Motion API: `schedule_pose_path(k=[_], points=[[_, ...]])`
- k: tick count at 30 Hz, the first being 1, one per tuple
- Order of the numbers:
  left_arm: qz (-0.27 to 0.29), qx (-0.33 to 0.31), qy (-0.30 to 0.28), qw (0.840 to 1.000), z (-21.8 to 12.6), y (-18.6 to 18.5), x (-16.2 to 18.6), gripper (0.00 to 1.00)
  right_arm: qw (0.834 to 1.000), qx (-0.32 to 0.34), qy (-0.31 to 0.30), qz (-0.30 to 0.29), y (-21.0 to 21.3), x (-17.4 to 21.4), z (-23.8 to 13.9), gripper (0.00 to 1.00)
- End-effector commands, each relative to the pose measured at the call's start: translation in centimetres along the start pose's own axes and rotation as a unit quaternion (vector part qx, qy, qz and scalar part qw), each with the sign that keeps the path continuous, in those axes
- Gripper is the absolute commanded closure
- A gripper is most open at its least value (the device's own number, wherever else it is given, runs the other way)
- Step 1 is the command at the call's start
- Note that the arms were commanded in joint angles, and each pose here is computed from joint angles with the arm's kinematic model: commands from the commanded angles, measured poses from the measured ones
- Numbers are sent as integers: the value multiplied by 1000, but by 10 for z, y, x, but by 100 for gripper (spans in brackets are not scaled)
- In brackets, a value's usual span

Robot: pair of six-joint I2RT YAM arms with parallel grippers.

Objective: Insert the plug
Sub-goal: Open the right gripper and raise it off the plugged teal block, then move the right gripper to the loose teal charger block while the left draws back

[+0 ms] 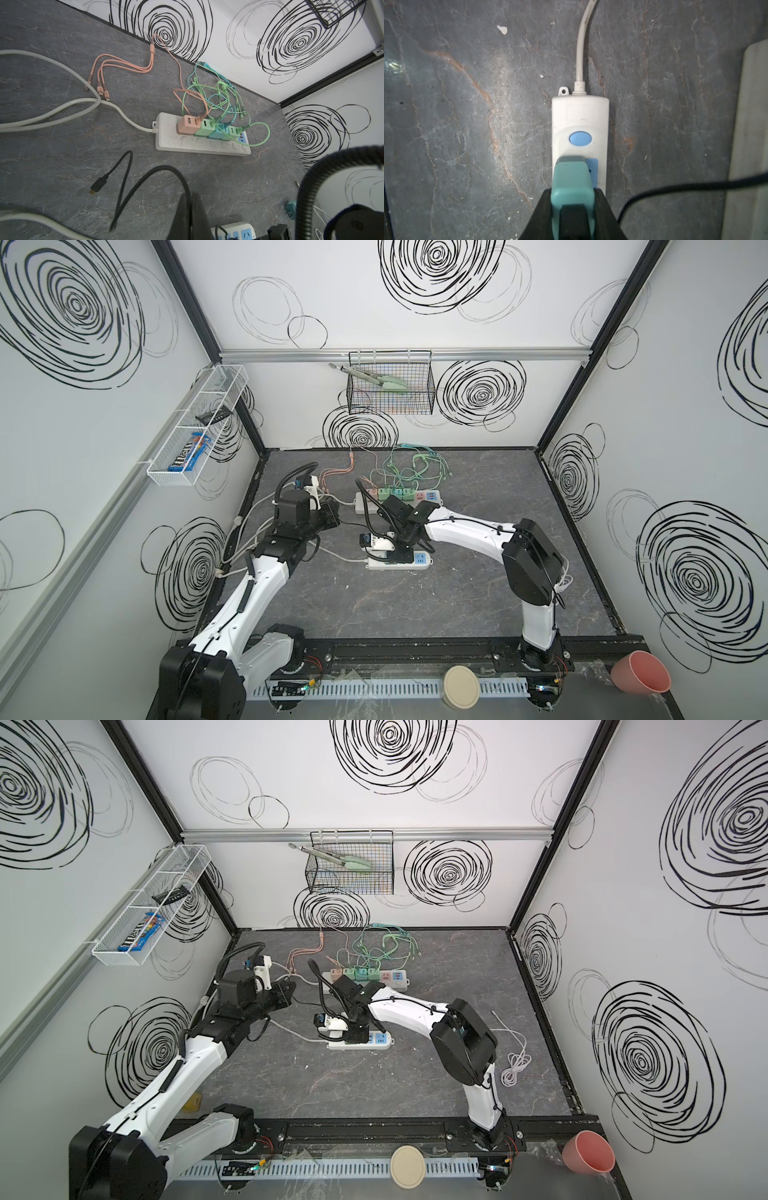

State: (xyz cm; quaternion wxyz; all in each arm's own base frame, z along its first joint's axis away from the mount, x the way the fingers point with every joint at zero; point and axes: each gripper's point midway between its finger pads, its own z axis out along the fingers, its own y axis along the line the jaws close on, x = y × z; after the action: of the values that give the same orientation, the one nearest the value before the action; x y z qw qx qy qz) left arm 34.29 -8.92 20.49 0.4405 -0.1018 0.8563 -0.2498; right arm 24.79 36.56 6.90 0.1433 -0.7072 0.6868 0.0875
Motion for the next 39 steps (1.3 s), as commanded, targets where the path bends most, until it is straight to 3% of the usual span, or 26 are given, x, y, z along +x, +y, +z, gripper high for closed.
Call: schedule_pose_path(k=[1, 9, 11, 12, 18, 19, 28, 30, 32, 35, 39], points=[[11, 2, -5, 1000, 2, -2, -2, 100, 992, -41, 119, 10, 26, 61, 51, 100], [11, -4, -5, 1000, 3, 0, -2, 100, 990, -25, 140, 9, 30, 81, 60, 97], [11, -7, -7, 1000, 4, 1, -3, 100, 994, -31, 107, 9, 30, 62, 46, 68], [11, -10, -8, 1000, 4, 2, -3, 100, 997, -25, 78, 8, 26, 47, 35, 58], [7, -14, -10, 1000, 7, 2, -8, 100, 994, 25, -109, -19, 8, -35, -42, 24], [7, -15, -10, 1000, 8, 2, -9, 100, 991, 31, -129, -24, 7, -41, -52, 1], [4, -29, -64, 998, -9, 0, -39, 100, 973, 97, -211, -21, 0, -34, -109, 3], [-3, -37, -93, 995, -18, 4, -52, 100, 957, 135, -255, 12, -14, -33, -129, 3], [-13, -55, -119, 991, -26, 13, -61, 100, 931, 180, -312, 62, -30, -27, -158, 3], [-37, -90, -147, 984, -36, 35, -69, 100, 873, 234, -397, 161, -52, -3, -203, 3], [-54, -122, -168, 977, -46, 59, -72, 100, 776, 324, -453, 296, -76, 54, -246, 3]])
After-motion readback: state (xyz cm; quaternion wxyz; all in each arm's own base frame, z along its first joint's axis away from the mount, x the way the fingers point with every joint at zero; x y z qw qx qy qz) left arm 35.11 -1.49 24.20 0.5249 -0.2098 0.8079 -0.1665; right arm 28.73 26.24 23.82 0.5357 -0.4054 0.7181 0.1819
